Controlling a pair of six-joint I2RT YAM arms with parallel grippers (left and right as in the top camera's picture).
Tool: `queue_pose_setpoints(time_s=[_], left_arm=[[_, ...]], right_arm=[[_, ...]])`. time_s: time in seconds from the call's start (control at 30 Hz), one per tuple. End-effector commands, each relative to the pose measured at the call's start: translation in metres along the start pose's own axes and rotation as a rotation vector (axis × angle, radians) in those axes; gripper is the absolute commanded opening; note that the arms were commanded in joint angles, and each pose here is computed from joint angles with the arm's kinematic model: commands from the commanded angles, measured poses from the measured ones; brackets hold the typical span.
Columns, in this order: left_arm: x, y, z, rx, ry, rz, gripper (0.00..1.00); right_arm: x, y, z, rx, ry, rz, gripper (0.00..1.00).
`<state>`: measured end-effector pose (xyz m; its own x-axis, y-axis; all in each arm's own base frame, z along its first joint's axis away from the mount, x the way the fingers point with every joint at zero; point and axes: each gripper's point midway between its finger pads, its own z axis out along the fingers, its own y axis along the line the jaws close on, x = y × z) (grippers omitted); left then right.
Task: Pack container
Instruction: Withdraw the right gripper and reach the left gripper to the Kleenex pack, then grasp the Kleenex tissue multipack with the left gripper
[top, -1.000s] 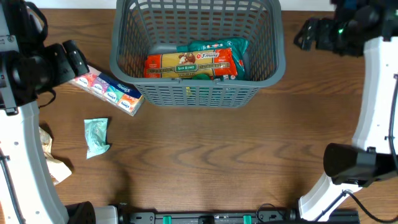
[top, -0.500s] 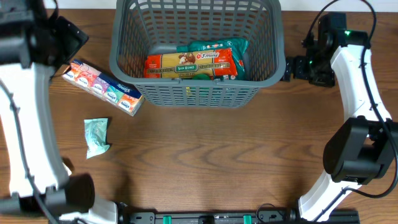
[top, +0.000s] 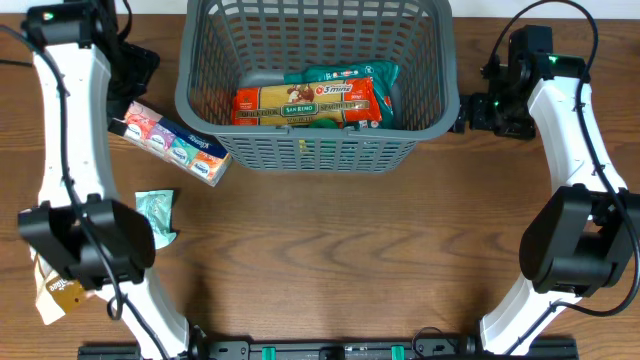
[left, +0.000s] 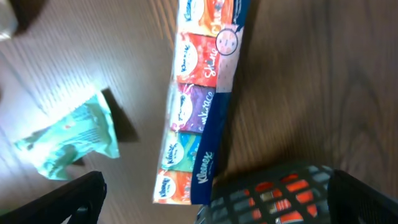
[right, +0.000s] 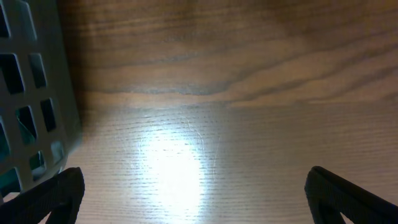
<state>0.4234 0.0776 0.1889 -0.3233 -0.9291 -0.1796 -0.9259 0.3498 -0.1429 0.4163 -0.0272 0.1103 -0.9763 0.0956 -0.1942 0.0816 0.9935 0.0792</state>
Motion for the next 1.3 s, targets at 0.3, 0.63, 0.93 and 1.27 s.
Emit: queue_pose_setpoints(time_s=[0.3,0.63,0.93,1.27], left_arm=[[0.012,-0.003,0.072,-0.092,0.104,-0.050,0.98],[0.031,0.020,0.132,-0.152,0.141,0.009,0.99],[0.041,0.032,0.175,-0.130,0.140,0.116,0.99],[0.050,0.040,0.191,-0.124,0.157,0.113,0.93]], right_arm=[[0.000,-0.004,0.001,0.004,0.001,-0.045,0.99],[0.002,-0.004,0.001,0.004,0.009,-0.045,0.99],[0.004,-0.004,0.001,0.003,0.015,-0.052,0.99],[0.004,-0.004,0.001,0.003,0.016,-0.052,0.99]])
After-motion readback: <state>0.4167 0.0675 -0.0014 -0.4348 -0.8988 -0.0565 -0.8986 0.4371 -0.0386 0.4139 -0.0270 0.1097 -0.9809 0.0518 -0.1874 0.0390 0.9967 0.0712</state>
